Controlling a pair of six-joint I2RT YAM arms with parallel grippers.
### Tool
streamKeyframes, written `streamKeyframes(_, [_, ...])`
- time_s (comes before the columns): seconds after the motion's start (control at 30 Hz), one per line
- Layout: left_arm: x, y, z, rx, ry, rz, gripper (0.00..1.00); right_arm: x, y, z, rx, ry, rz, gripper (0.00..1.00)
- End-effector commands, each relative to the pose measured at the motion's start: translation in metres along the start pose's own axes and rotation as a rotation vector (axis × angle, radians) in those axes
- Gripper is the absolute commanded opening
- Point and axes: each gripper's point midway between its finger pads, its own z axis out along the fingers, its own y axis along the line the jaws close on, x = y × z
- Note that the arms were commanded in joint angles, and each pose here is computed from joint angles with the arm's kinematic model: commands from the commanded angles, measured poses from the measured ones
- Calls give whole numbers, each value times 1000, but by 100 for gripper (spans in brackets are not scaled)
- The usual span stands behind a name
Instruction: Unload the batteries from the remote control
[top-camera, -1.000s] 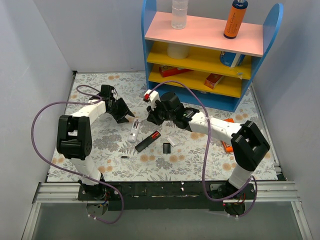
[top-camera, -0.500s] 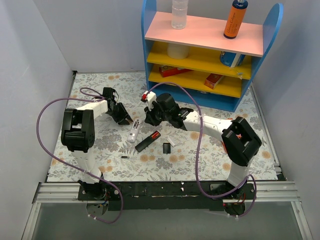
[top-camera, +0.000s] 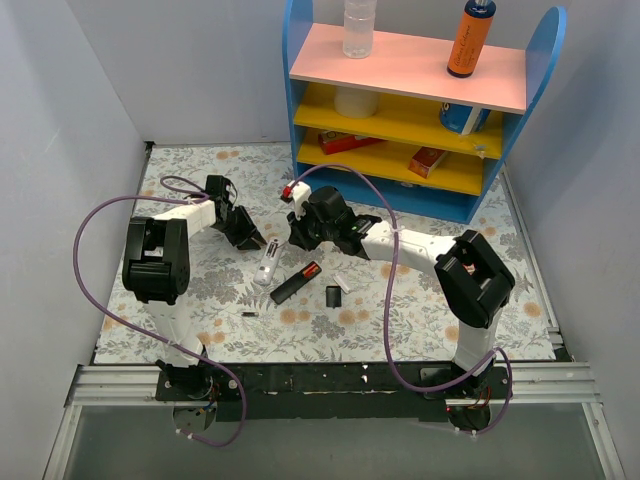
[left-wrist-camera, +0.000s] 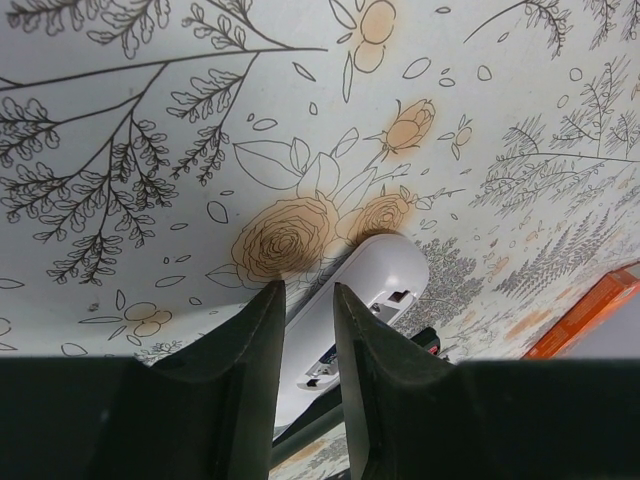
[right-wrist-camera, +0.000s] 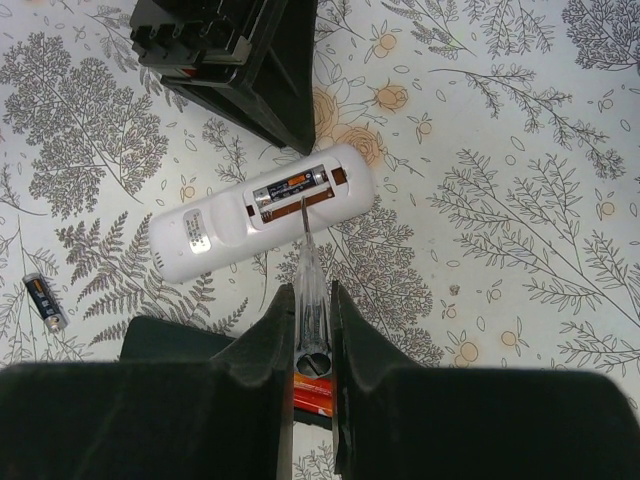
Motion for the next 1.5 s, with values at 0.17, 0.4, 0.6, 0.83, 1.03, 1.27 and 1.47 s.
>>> streamKeyframes(0.17, [17, 15, 4, -32, 39, -2, 25, -8, -4, 7, -15, -72, 84, 1])
streamKeyframes(0.4, [24, 15, 3, -19, 54, -12, 25, -5, -1, 2, -66, -100, 132, 1])
streamKeyframes(0.6, [26, 15, 2, -14, 55, -16, 25, -1, 1, 2, -94, -97, 144, 1])
streamKeyframes(0.83, [26, 16, 1, -23, 59, -22, 25, 1, 4, -6, -163, -138, 199, 1])
streamKeyframes(1.03, [27, 18, -1, -40, 60, -26, 25, -1, -2, -10, -174, -158, 223, 1])
streamKeyframes(1.27, [25, 21, -2, -61, 60, -26, 27, -10, -4, -15, -177, -191, 210, 1])
streamKeyframes(1.47, [24, 22, -4, -68, 61, -24, 27, -19, -4, -17, -183, -204, 194, 1])
